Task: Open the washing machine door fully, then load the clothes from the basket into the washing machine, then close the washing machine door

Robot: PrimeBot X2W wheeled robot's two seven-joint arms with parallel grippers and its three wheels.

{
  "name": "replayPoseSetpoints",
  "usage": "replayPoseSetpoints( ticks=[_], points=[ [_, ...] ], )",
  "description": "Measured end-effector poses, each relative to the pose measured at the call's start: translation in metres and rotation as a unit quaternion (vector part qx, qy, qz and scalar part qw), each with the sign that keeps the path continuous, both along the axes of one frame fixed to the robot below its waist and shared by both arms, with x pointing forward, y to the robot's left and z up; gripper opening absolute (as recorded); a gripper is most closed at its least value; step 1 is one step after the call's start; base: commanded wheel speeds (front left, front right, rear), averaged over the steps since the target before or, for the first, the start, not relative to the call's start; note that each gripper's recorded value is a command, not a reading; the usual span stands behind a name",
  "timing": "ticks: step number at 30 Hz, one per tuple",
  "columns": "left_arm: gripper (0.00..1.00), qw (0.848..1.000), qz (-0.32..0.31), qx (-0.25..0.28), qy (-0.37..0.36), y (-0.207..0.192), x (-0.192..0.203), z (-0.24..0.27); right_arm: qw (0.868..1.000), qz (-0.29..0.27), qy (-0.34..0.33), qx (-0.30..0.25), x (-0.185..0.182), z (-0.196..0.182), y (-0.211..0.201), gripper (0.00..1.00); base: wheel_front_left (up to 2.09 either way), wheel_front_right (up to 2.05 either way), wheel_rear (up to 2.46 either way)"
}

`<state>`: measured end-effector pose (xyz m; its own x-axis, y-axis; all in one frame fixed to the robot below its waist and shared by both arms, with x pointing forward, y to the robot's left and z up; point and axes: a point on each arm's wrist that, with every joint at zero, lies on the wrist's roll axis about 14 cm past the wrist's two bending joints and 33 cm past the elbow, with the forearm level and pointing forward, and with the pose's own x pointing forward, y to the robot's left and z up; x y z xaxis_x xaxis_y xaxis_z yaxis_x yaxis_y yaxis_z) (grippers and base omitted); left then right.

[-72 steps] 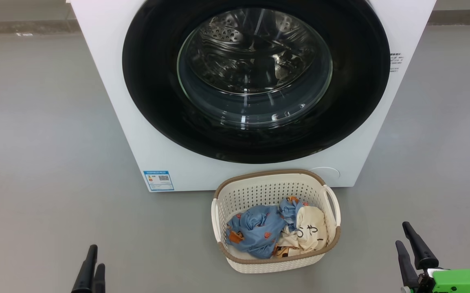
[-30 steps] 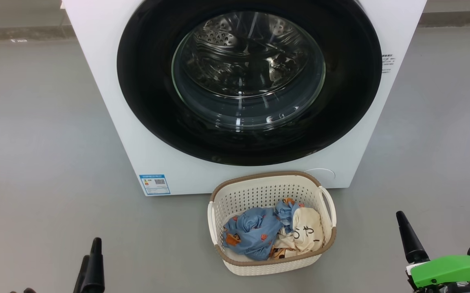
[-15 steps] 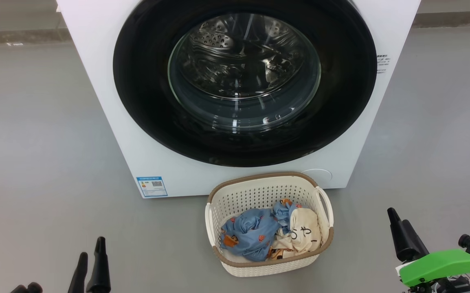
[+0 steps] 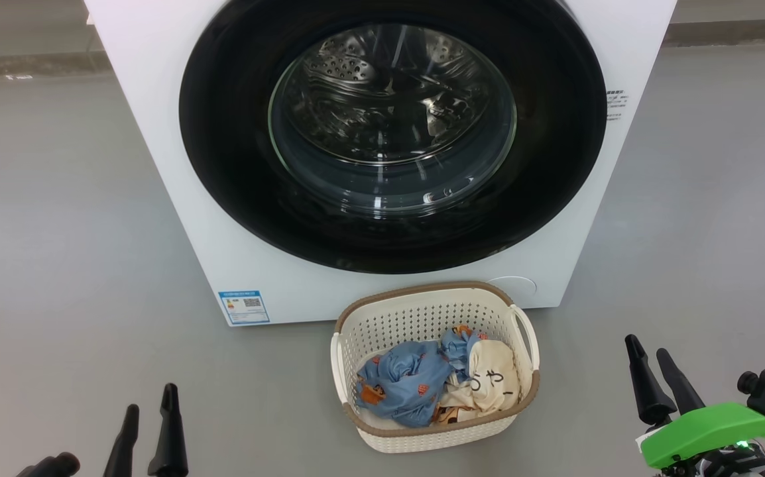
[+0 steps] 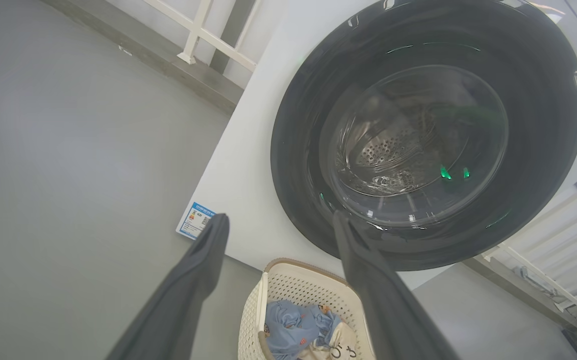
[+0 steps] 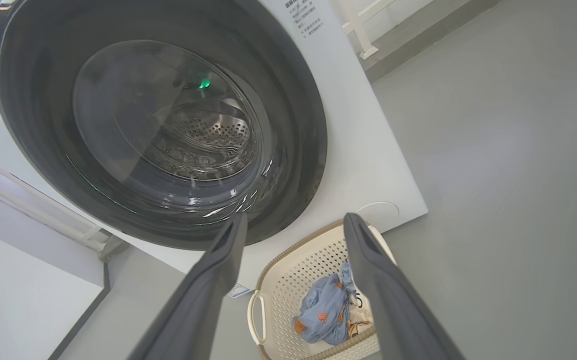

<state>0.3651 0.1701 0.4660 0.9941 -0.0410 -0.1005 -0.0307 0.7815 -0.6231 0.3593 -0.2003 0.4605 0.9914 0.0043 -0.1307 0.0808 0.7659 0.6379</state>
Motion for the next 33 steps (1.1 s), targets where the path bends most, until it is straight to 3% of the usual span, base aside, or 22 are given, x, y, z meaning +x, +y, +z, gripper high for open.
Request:
replayPoseSetpoints(
  ticks=[18,33],
  points=[
    [1.0,0.996,-0.019,0.089,-0.022,-0.006,0.002,0.005,0.995,0.024,-0.016,-0.097,-0.001,0.004,0.001,1.0,0.0,0.0,0.0],
    [1.0,0.984,-0.038,0.163,-0.053,-0.01,0.006,0.016,0.981,0.048,-0.042,-0.183,0.001,0.014,0.004,1.0,0.0,0.0,0.0]
  ],
)
